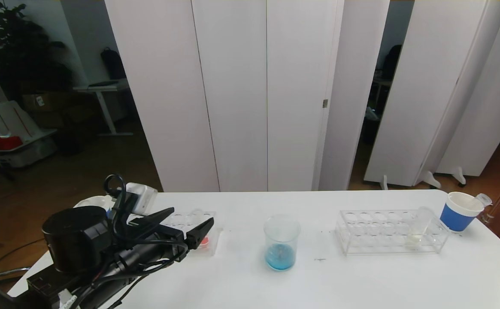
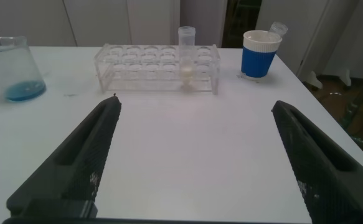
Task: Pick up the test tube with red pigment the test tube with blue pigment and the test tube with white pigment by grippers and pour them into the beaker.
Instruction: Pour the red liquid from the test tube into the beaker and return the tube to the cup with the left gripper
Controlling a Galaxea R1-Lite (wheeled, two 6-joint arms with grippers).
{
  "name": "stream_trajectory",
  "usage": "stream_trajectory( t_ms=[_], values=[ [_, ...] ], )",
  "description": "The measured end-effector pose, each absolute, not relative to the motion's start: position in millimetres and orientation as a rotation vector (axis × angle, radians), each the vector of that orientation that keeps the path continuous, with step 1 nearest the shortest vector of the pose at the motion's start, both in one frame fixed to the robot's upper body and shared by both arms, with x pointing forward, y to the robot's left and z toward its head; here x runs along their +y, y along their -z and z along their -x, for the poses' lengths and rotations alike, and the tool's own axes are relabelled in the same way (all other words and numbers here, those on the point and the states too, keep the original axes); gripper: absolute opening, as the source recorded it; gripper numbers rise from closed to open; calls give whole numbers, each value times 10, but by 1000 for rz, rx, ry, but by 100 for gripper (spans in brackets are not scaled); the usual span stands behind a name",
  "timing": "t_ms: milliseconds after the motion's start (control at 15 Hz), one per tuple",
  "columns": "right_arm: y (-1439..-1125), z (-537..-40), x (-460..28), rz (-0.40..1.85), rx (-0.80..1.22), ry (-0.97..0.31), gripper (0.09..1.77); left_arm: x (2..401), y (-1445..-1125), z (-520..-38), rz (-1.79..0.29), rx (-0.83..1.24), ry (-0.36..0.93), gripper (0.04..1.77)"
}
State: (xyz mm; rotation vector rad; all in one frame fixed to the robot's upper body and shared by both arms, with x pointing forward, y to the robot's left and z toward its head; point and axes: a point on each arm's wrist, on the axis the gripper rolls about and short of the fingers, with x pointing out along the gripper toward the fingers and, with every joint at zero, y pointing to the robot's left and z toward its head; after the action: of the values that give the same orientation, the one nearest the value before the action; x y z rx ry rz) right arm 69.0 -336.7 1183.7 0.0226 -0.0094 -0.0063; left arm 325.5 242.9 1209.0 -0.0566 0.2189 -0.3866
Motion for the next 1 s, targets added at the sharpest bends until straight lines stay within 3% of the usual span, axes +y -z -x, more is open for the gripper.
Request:
stream_trajectory(
  t_ms=[1000],
  values=[
    [-11837,-690,-3367,-23,-9,6,174,2276,-11613,-3509,70,225,181,175]
  ],
)
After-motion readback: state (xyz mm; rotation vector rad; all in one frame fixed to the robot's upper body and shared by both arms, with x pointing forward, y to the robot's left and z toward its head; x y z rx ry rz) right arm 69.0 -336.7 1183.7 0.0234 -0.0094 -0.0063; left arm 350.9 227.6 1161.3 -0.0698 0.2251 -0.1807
